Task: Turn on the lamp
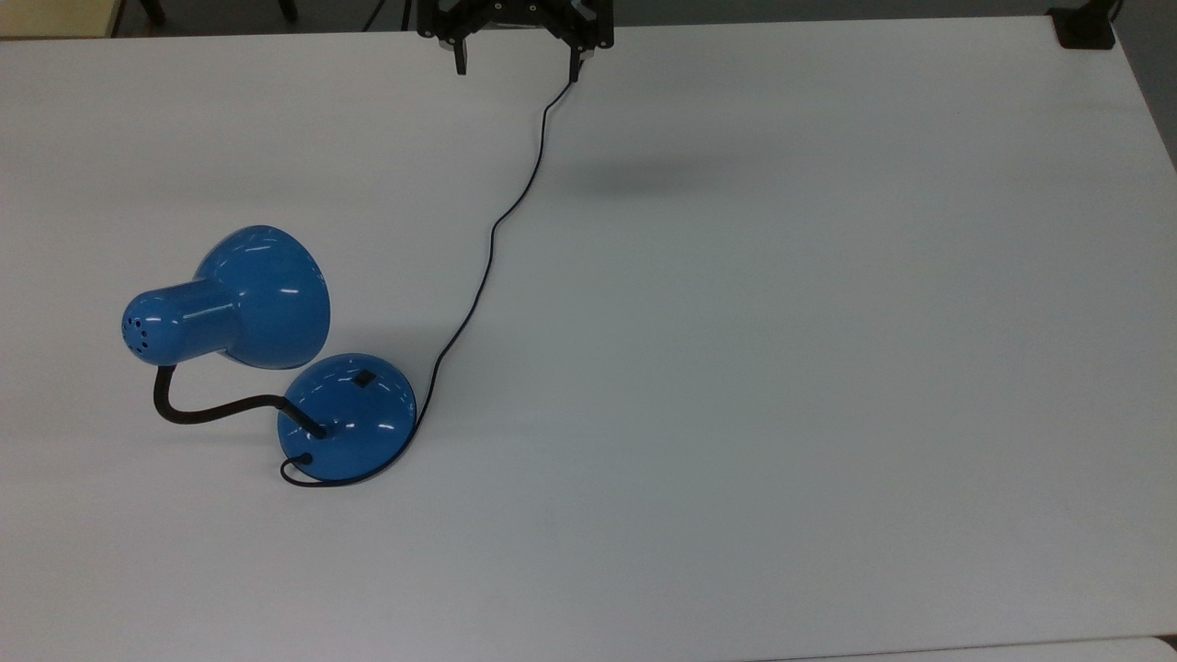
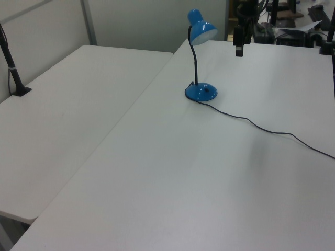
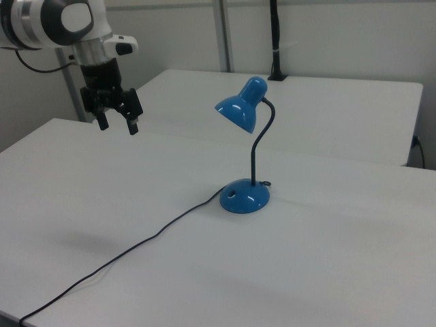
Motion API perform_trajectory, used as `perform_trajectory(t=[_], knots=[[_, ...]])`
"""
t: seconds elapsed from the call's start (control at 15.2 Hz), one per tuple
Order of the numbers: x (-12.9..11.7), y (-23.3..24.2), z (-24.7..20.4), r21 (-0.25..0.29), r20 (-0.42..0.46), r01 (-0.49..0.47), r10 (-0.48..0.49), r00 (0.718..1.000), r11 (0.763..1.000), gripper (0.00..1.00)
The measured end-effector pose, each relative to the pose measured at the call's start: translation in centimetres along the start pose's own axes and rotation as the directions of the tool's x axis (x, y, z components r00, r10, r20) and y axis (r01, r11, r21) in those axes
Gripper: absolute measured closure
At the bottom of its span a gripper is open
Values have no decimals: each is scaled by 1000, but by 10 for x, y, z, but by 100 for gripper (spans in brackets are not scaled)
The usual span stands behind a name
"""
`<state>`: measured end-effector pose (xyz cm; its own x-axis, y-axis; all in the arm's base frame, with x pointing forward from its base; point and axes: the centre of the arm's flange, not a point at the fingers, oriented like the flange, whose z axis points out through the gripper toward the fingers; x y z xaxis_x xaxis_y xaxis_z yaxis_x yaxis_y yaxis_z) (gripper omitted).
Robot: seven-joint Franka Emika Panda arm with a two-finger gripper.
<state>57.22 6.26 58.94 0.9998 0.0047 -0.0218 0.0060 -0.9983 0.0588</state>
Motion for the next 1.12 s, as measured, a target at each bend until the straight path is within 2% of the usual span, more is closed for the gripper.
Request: perform_trajectory(t=[0.92, 0.99, 1.12], knots=[[1, 4, 1, 0, 3, 7, -7, 1000, 1000, 1], [1, 5, 1, 0, 3, 7, -7, 1000, 1000, 10], [1, 6, 1, 0, 3, 6, -6, 1000, 1000, 34]])
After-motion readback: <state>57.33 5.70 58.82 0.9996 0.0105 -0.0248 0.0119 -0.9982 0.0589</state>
